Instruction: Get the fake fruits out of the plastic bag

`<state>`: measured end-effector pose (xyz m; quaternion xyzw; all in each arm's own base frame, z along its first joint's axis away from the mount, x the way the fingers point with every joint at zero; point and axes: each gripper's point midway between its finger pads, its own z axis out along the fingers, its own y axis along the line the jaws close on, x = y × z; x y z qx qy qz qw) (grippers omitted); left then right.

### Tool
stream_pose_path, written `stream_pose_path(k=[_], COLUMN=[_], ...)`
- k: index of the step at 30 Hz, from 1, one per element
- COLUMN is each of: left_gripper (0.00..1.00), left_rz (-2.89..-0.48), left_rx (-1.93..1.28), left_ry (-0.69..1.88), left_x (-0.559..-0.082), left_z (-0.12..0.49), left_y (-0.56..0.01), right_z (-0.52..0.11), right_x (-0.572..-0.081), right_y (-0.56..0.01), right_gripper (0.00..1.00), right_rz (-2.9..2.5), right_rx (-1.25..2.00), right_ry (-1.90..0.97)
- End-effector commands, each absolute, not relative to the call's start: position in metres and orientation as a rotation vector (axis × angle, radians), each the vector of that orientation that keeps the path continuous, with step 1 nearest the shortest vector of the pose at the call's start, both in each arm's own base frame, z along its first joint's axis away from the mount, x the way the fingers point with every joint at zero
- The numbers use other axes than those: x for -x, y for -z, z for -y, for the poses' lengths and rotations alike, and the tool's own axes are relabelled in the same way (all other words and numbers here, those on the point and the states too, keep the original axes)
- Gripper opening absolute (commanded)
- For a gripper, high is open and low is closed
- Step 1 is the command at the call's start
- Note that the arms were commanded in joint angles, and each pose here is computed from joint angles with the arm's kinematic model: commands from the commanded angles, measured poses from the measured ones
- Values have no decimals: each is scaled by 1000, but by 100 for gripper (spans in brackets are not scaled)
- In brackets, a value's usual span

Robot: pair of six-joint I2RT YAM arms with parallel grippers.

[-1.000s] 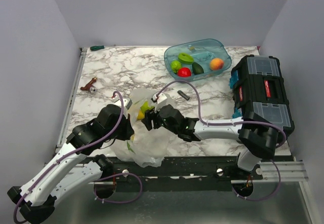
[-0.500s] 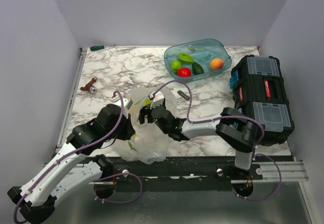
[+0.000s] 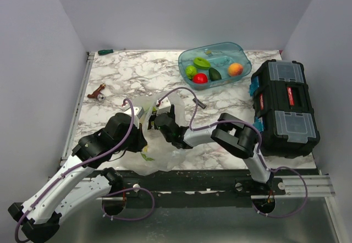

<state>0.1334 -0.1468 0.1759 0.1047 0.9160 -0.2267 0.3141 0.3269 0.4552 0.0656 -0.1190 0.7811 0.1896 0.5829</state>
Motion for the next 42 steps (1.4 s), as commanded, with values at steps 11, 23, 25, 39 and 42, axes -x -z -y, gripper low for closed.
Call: stream_pose_path(k=[11, 23, 25, 39, 42], left_gripper=[0, 0, 0, 0, 0], left_rz=[-2399, -2411, -2412, -2338, -2328], left_rx=[-293, -300, -304, -346, -392], left_ry=[622, 621, 626, 767, 769], left_x=[-132, -131, -131, -172, -201], left_z=[148, 149, 150, 206, 233], left_y=[-177, -175, -175, -227, -248], right_z=[-454, -430, -429, -413, -388], right_x=[-337, -317, -312, -265, -266], right_y=[-80, -127, -128, -128, -129], right_gripper=[50, 28, 28, 53, 52], right_rz=[-1786, -1739, -1749, -1901, -1910], right_rx=[331, 325, 344, 396, 299], right_ry=[-411, -494, -512, -694, -638])
